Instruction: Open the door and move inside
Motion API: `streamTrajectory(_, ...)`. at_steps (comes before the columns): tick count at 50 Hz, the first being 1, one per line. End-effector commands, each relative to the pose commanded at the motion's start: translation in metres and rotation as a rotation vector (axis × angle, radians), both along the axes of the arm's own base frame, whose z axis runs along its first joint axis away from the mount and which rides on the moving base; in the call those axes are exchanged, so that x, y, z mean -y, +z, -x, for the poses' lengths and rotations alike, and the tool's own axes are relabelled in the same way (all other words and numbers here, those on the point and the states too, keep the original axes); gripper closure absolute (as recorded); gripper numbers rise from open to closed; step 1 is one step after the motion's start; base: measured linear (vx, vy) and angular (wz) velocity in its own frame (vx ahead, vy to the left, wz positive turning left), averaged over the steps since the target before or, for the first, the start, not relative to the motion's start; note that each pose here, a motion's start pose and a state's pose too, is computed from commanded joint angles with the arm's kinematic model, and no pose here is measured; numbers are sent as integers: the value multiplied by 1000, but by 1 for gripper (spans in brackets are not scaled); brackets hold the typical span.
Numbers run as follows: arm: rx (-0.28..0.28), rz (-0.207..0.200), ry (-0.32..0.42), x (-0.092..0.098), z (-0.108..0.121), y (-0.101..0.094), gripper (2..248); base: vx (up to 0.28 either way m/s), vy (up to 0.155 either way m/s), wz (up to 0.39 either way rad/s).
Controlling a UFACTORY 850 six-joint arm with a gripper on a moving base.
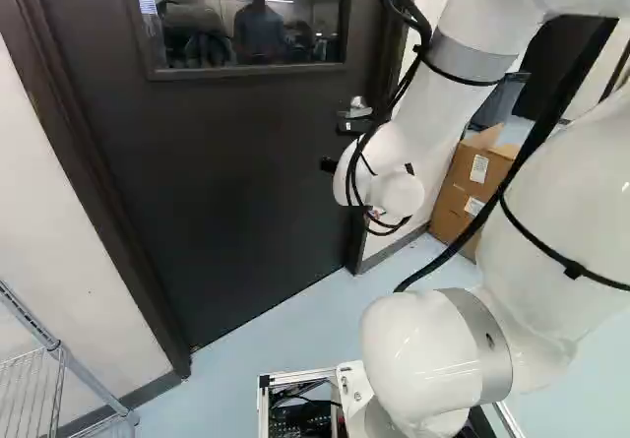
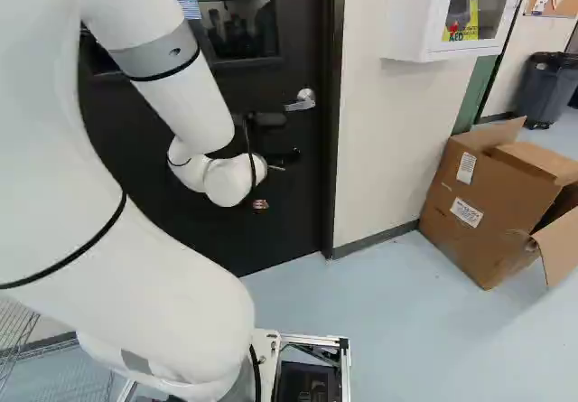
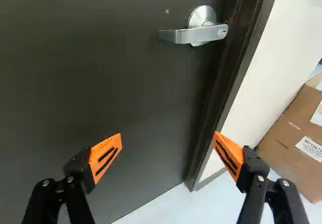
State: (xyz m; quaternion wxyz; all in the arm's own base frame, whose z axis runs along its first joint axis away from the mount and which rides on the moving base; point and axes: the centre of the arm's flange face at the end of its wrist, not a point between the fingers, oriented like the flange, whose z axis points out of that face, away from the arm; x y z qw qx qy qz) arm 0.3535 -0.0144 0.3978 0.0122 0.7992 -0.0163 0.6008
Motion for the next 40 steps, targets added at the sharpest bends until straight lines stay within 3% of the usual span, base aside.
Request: streamTrajectory(40, 98, 17, 11, 5, -35, 41, 3, 0, 0, 0)
